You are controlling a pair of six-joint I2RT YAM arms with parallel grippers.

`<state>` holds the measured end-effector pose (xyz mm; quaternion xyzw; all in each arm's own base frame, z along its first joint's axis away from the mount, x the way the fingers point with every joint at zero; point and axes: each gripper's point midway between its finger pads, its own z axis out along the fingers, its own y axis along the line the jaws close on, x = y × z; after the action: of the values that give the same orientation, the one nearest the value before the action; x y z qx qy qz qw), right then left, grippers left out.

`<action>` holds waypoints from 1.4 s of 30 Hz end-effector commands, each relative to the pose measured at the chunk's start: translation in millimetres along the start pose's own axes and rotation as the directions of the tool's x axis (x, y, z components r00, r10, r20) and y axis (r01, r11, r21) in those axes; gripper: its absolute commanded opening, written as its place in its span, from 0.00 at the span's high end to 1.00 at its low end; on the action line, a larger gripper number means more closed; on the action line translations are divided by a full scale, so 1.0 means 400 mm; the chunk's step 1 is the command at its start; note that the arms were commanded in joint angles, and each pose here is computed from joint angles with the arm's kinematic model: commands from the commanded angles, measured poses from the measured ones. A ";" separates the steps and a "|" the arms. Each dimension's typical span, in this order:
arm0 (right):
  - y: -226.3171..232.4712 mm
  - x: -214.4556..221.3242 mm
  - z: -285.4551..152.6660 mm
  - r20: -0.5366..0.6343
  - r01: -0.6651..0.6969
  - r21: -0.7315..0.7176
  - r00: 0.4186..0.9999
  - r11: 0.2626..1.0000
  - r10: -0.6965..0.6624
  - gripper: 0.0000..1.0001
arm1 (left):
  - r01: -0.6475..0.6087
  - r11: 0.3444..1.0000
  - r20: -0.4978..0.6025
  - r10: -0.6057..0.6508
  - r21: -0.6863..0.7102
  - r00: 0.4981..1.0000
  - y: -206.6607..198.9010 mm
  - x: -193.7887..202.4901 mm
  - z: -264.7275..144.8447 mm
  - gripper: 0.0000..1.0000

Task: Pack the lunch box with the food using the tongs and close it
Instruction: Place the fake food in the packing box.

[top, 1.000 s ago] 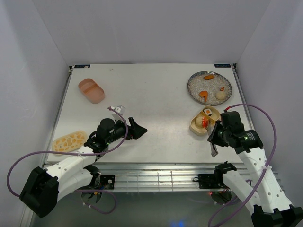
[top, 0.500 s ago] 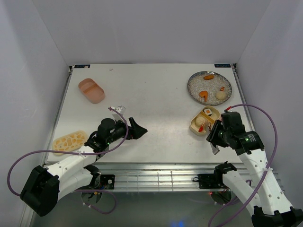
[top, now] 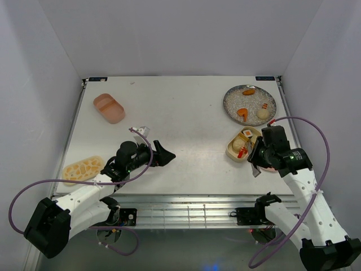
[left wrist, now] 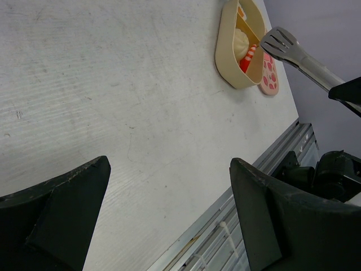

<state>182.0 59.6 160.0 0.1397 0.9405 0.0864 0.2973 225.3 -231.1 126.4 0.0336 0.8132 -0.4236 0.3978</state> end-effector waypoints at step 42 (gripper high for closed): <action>0.061 -0.278 0.025 0.196 0.096 0.113 0.974 0.989 -0.117 0.69 | -0.024 1.000 0.027 0.024 -0.001 0.999 -0.008 -0.018 -0.004 0.02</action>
<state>243.7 59.8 194.5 0.1212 0.9326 0.0498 0.3362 227.7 -229.4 126.1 0.0304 0.8135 -0.4180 0.4032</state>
